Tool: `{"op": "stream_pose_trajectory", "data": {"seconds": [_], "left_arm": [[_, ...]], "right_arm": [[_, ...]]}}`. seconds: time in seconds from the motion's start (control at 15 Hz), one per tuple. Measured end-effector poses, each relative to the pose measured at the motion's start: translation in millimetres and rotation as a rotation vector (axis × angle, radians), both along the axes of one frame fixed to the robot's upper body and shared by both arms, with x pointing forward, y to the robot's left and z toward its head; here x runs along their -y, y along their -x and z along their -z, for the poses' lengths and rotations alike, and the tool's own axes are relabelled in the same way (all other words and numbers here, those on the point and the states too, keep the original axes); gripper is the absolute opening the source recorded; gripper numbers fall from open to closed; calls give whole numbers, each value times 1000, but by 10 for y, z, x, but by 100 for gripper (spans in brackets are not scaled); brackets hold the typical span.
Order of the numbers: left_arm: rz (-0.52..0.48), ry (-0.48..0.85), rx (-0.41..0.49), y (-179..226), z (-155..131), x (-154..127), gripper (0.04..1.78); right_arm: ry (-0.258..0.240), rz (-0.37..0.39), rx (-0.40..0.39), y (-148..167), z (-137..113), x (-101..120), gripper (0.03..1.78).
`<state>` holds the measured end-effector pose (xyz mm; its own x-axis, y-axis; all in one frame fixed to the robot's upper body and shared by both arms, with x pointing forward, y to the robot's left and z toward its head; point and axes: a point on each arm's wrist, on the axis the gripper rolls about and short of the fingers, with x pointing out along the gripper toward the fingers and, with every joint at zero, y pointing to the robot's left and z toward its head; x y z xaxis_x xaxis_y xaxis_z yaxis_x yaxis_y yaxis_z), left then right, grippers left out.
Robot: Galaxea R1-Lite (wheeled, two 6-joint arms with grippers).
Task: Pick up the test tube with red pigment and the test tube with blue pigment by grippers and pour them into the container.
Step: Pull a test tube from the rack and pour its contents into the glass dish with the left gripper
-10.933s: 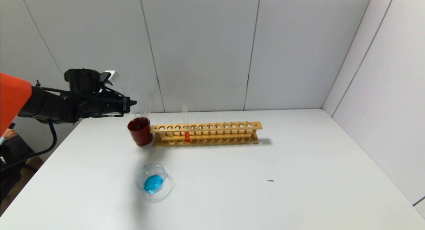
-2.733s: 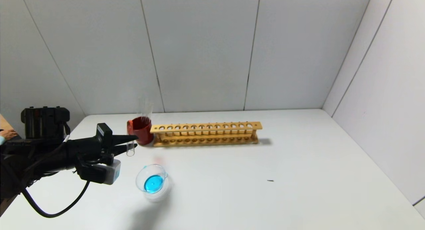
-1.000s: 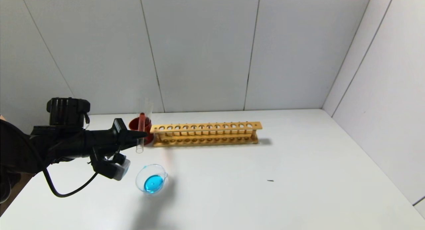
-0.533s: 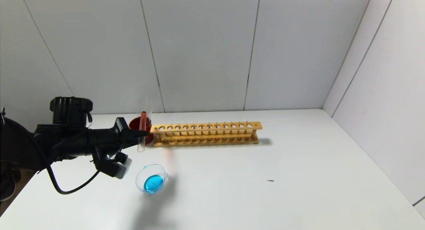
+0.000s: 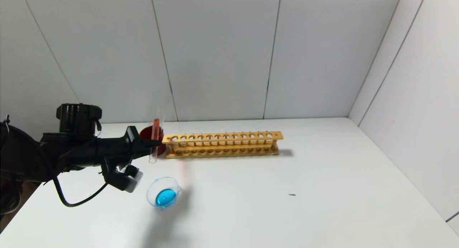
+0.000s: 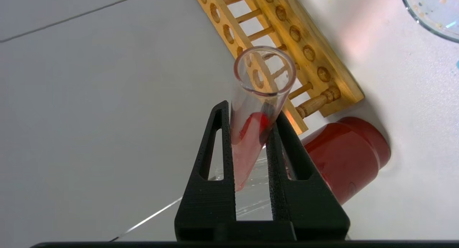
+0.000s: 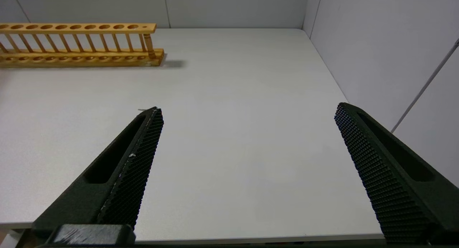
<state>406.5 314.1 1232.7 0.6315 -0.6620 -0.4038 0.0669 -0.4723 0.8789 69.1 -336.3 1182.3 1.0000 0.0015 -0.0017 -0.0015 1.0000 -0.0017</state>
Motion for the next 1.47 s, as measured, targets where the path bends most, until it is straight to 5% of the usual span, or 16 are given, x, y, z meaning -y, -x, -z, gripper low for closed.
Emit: {"op": "stream_pose_trajectory", "data": {"seconds": [1.47], "left_arm": [[67,-121,26,-67,3,-53,31]], "right_arm": [[0,0,0,0,0,0,175]]}}
